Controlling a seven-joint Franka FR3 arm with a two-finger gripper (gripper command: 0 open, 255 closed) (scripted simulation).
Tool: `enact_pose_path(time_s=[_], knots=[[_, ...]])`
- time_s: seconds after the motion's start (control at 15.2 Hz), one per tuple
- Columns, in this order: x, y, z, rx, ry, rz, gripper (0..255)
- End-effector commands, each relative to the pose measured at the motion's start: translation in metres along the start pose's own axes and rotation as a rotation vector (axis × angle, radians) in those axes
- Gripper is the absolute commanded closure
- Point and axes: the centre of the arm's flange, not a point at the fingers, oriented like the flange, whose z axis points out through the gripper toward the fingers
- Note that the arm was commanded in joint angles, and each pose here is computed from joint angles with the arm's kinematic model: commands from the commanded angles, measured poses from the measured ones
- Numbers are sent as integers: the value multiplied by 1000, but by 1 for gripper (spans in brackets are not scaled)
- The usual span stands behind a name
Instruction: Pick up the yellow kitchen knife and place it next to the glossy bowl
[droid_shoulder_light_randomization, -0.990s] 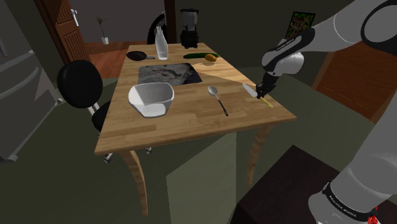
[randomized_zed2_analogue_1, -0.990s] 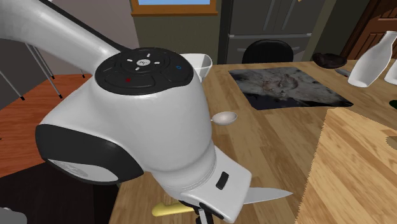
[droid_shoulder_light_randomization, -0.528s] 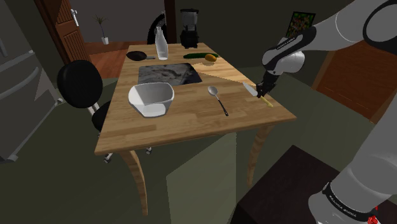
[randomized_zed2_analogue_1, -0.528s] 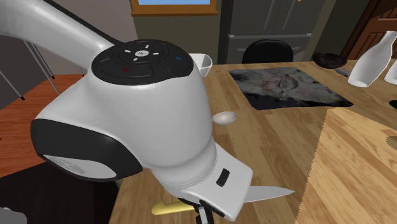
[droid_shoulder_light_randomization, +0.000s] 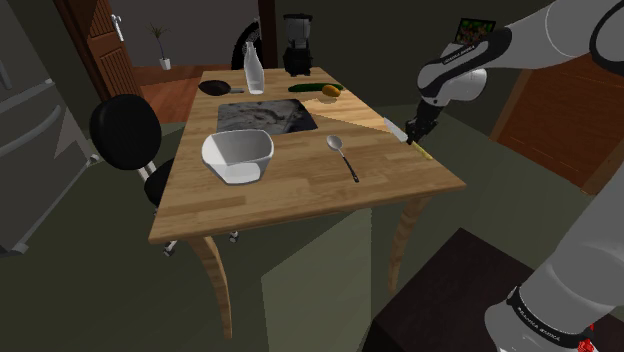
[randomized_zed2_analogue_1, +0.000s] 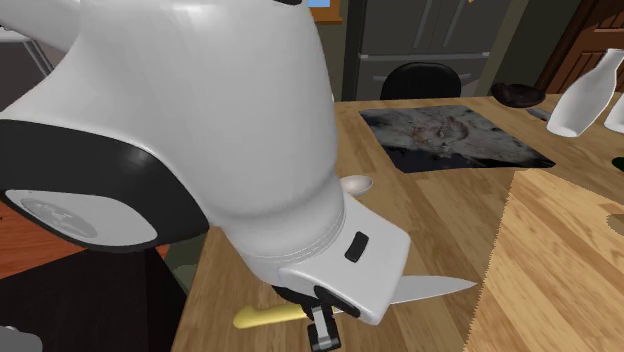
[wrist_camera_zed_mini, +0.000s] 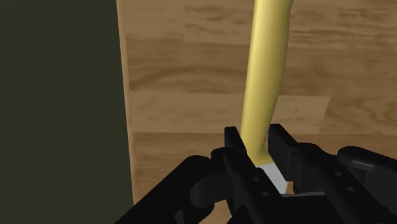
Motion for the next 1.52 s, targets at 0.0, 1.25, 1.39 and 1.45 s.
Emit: enact_pose_path(time_s=[0.0, 1.25, 1.39, 1.45], knots=[[2, -1, -10, 0, 0, 0, 255], [19, -8, -108, 0, 0, 0, 255], [21, -8, -119, 0, 0, 0, 255], [22, -9, -124, 0, 0, 0, 255]])
